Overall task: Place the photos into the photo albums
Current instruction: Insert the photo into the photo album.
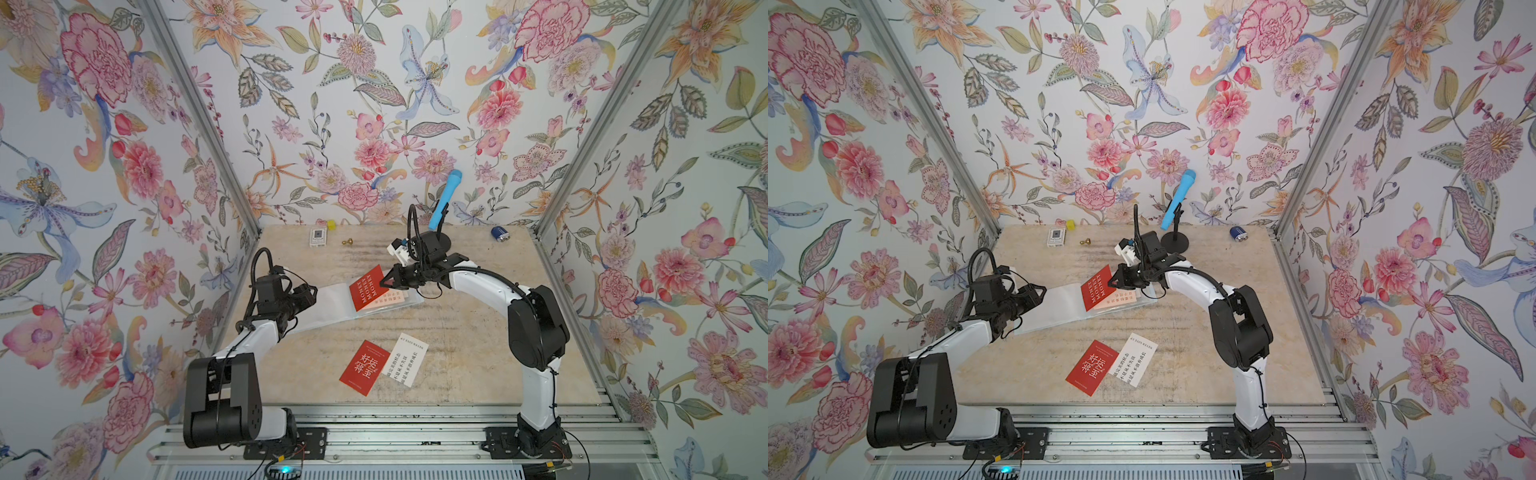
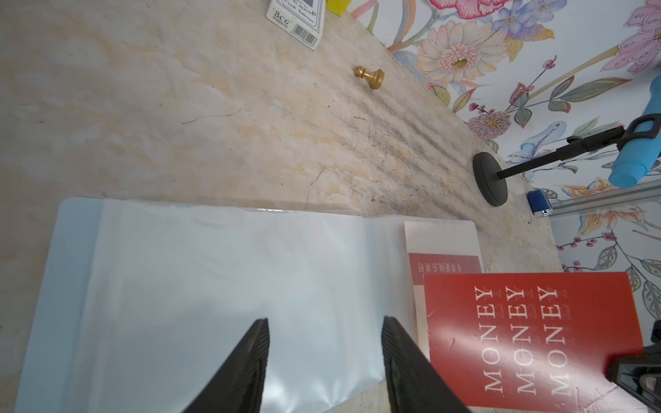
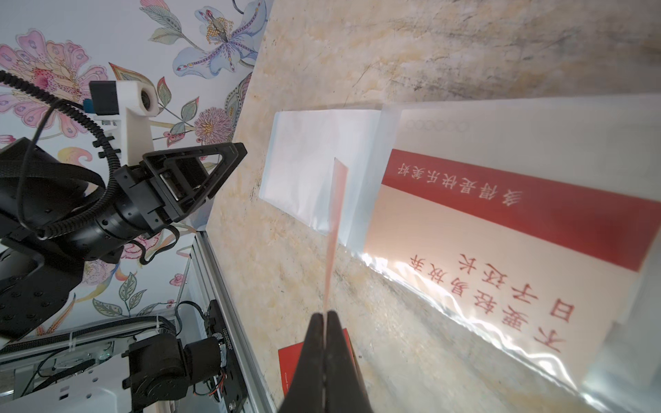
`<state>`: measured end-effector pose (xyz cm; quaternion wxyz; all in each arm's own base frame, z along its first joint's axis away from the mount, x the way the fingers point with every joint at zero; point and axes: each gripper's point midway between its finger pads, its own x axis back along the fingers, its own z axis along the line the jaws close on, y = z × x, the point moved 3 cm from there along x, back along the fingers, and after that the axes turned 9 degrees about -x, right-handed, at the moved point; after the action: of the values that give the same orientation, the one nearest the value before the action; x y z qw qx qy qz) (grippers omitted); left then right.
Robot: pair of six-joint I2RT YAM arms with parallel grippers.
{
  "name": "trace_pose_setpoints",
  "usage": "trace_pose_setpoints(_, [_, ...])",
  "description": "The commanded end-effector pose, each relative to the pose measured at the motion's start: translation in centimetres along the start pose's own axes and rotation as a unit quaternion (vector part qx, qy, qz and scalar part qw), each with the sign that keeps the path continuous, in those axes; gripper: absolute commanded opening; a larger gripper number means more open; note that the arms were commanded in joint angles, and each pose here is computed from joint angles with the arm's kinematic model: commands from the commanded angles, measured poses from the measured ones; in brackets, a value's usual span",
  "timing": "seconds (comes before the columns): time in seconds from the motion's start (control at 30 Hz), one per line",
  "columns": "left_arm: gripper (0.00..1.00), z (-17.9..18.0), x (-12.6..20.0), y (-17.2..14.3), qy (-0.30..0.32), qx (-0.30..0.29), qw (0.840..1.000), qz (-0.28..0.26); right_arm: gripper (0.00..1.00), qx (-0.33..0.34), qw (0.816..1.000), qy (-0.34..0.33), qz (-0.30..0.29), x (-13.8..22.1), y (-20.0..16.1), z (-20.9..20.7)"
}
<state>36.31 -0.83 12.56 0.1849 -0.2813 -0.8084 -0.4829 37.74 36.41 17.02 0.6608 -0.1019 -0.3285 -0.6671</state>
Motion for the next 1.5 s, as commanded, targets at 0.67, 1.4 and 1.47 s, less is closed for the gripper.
trace_pose_setpoints(0.67, [0.54, 6.7, 1.2, -2.9, 0.06, 0.068, 0.995, -0.039, 0.04, -0.028, 0.999, -0.021, 0.004, -3.4, 1.4, -2.5])
trace_pose_setpoints(1.4, [0.57, 9.2, -0.2, -4.8, 0.083, 0.057, 0.995, 0.028, 0.05, -0.041, 0.998, -0.038, 0.015, -4.7, 0.3, -3.9])
trace_pose_setpoints(1.47, [0.57, 9.2, -0.4, -4.9, 0.076, 0.058, 0.995, 0.03, 0.05, -0.04, 0.998, -0.039, 0.016, -4.8, 0.2, -3.9])
